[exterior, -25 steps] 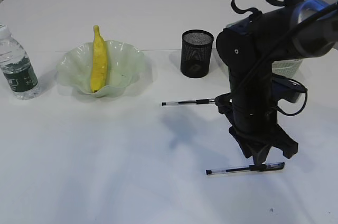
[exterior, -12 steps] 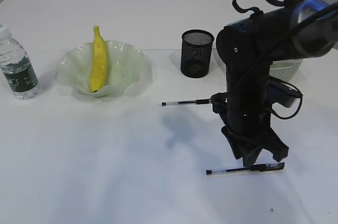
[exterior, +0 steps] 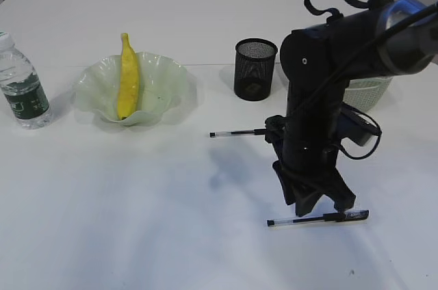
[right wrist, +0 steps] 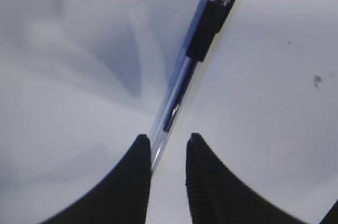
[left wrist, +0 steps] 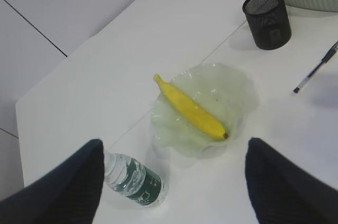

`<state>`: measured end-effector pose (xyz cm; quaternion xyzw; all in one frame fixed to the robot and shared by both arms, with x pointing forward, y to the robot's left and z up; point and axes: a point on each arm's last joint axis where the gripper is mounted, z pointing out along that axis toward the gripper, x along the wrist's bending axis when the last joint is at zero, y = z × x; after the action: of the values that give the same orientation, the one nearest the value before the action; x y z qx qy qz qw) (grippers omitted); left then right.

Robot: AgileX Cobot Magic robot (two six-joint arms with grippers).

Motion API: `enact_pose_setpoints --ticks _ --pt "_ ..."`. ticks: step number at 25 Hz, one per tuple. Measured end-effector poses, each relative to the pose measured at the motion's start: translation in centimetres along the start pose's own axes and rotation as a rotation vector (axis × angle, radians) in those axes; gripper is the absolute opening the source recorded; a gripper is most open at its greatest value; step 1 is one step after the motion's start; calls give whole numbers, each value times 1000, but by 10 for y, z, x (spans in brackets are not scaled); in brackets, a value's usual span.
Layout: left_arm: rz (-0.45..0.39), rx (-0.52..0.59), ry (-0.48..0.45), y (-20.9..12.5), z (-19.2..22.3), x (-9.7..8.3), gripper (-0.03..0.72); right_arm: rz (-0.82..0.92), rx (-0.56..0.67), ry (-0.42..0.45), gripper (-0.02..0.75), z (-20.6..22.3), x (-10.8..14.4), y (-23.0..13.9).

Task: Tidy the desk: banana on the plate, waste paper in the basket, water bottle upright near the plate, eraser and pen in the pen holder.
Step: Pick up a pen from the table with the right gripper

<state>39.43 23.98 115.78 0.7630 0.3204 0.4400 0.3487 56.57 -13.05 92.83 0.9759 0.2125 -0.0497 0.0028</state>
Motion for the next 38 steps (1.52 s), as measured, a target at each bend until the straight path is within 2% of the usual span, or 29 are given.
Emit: enact_pose_setpoints --ticks 9,15,27,38 --pt "0 -14 2 1 0 0 593 35 37 -40 176 0 -4 -3" --pt "0 -14 2 1 0 0 593 46 -1 -39 176 1 -3 0" --pt "0 -14 2 1 0 0 593 51 -1 -30 176 13 3 0" --pt "0 -22 2 2 0 0 593 49 -33 -69 176 13 -1 3"
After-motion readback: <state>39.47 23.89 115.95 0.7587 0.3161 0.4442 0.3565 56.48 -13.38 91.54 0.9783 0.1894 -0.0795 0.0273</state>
